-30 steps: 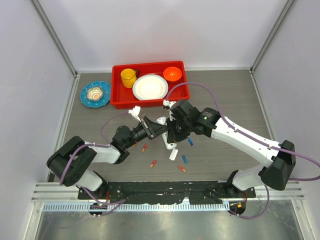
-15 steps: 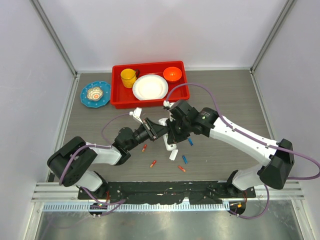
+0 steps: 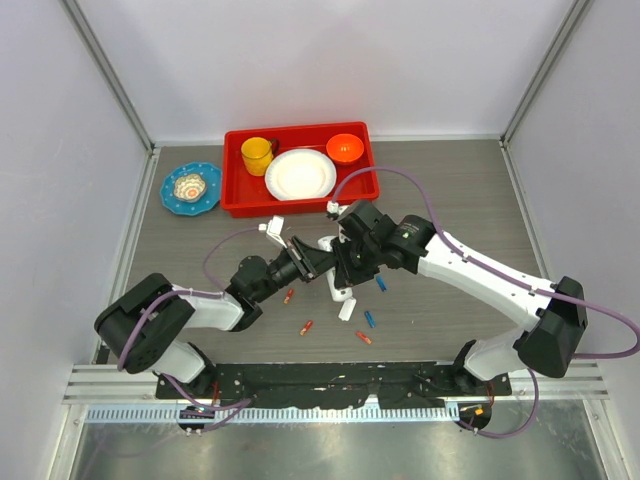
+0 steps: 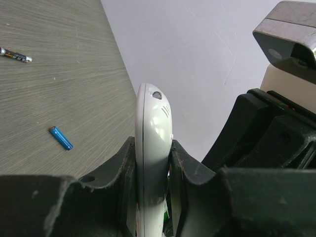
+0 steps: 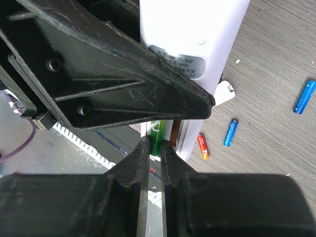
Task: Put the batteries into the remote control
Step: Load the battery into the remote control.
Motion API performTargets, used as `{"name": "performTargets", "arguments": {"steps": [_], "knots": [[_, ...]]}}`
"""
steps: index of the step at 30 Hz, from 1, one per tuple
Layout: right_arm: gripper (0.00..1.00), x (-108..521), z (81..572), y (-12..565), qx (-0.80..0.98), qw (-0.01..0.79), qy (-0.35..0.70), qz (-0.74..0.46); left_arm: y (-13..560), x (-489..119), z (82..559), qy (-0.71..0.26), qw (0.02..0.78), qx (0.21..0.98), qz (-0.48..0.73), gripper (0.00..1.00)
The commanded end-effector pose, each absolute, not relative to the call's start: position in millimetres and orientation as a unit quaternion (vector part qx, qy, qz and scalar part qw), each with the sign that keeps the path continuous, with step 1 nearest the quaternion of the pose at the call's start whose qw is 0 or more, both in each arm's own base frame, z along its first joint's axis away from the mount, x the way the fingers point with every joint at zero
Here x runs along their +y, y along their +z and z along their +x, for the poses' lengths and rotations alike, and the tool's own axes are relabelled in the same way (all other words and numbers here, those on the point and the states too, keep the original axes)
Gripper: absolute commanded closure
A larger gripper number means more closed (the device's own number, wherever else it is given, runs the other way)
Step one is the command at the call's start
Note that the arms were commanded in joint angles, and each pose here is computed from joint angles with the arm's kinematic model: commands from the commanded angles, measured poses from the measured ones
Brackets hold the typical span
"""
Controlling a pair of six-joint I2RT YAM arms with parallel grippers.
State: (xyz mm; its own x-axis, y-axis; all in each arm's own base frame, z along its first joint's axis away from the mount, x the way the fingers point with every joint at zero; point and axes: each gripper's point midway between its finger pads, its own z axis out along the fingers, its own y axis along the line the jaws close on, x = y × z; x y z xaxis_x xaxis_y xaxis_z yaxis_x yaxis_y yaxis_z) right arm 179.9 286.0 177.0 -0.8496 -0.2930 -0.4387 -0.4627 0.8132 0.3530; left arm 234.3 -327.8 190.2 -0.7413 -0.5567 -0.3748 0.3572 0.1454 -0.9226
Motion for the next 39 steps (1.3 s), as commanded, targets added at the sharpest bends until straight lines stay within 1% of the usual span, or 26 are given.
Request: {"name": "performTargets", "arguments": {"steps": [1,18,39], "knots": [[0.84,319,218,199,0.905,0.268,0.274,-0.186,286,-332,187,-0.764,0.374,0.526,0.017,1.0],[0.77,315,212,193,0.909,0.255,0.27,-0.19,283,-334,191,-0.76,0.377,0.529,0.012,1.0],[0.67,304,208,196,0.911,0.257,0.257,-0.196,273,-335,194,-0.753,0.375,0.541,0.009,1.0]]}}
